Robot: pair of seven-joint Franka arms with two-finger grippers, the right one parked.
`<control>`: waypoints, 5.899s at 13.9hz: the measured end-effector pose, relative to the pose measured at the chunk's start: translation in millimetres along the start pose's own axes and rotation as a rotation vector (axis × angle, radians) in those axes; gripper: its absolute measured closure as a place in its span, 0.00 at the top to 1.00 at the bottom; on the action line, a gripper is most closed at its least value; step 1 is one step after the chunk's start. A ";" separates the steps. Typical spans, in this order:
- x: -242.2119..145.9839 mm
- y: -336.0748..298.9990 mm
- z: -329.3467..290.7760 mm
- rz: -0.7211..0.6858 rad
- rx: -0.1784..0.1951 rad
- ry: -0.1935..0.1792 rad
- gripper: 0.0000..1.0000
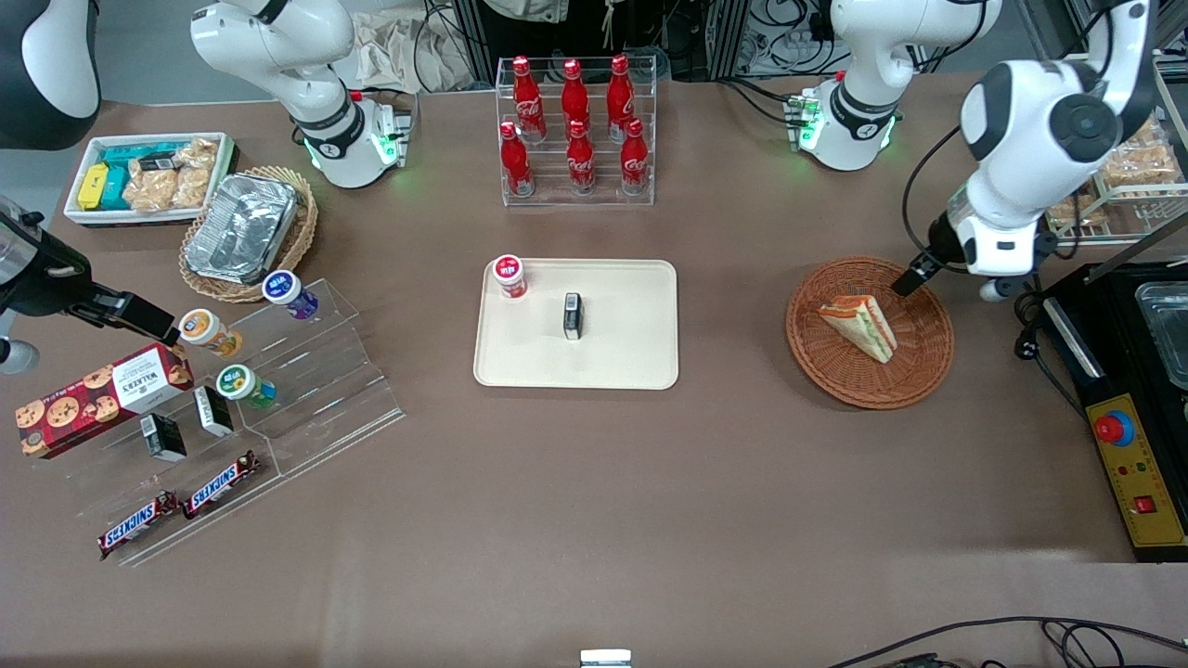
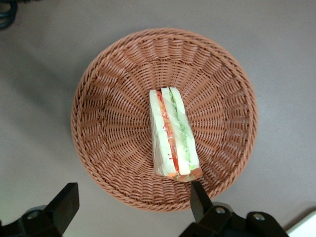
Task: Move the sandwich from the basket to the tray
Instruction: 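Lower the open left gripper over the wrapped sandwich in the basket, then close the left gripper on the wrapped sandwich, then lift the sandwich and carry it with the left gripper over the tray, then lower the sandwich onto the tray beside the black box and release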
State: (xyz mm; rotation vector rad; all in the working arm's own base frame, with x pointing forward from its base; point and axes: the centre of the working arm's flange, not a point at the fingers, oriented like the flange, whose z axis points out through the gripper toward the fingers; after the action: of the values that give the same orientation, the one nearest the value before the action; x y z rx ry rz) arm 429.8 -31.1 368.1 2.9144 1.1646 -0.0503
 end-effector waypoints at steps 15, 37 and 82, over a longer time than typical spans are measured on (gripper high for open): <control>-25.5 47.1 93.9 -0.100 -0.044 0.067 1.00; 48.8 64.2 -142.3 0.136 0.101 -0.003 0.15; -264.7 300.9 123.2 0.815 -0.059 -0.100 0.26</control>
State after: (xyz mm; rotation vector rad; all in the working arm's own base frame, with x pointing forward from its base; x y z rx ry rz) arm 442.0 -433.3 250.3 3.0320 -0.0828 -0.1482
